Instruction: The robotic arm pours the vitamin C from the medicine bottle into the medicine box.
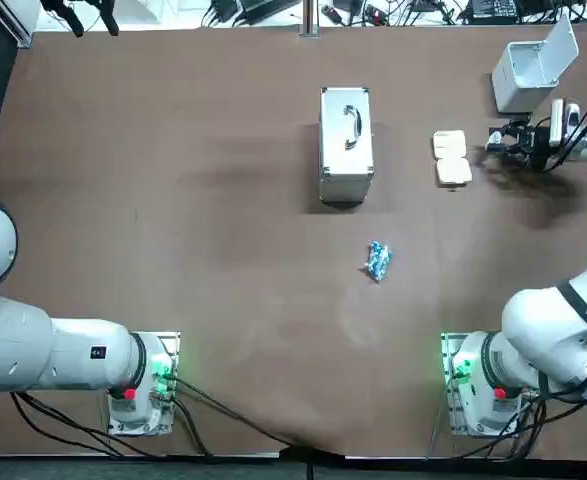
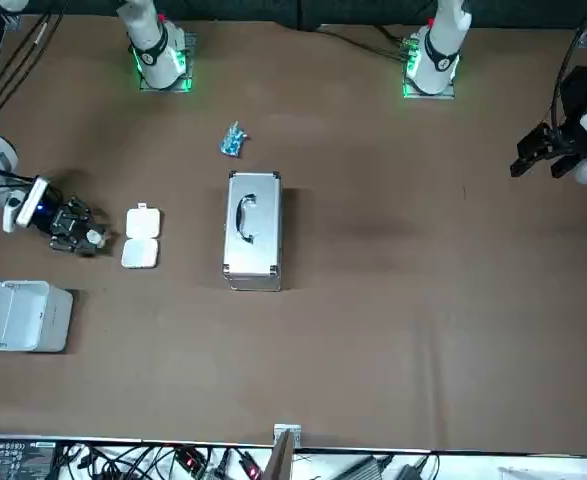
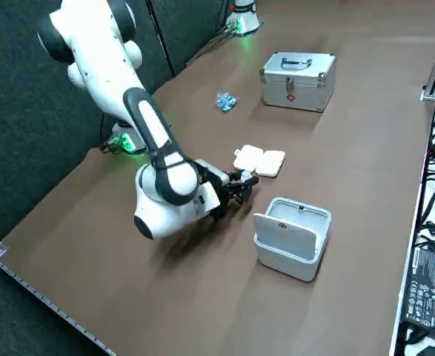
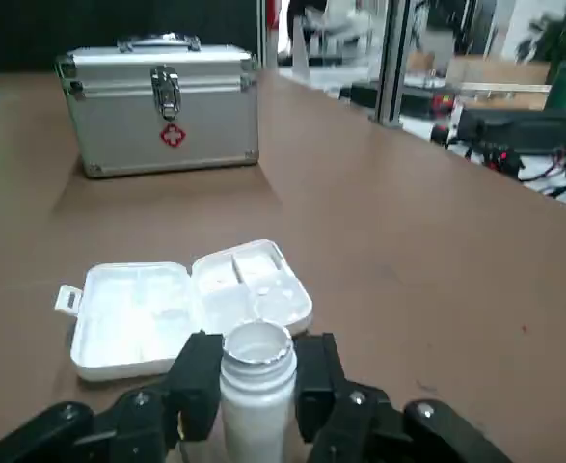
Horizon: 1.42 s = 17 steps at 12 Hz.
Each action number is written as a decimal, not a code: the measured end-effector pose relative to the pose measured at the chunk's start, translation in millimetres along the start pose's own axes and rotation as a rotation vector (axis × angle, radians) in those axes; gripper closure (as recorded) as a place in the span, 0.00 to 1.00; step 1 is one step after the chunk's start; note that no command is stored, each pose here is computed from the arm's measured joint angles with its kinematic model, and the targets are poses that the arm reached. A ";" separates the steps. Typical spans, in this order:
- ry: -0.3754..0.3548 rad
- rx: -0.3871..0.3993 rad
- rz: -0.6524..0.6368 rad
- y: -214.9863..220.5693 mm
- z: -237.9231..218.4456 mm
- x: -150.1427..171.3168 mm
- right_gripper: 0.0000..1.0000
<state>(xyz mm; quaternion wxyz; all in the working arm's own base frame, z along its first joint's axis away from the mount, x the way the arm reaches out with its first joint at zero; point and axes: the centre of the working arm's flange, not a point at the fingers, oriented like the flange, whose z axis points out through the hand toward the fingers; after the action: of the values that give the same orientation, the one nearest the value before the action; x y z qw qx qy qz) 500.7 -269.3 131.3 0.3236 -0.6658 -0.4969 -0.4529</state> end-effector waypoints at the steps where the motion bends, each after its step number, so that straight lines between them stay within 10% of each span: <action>1: -0.039 0.010 0.006 5.3 -4.6 12.5 0.57; 17: -0.668 0.021 0.023 28.4 44.6 191.5 0.57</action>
<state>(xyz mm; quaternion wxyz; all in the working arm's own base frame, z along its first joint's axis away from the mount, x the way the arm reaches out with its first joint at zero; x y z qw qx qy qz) 558.8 -167.8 292.0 0.1547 -0.7795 -0.5727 -0.2011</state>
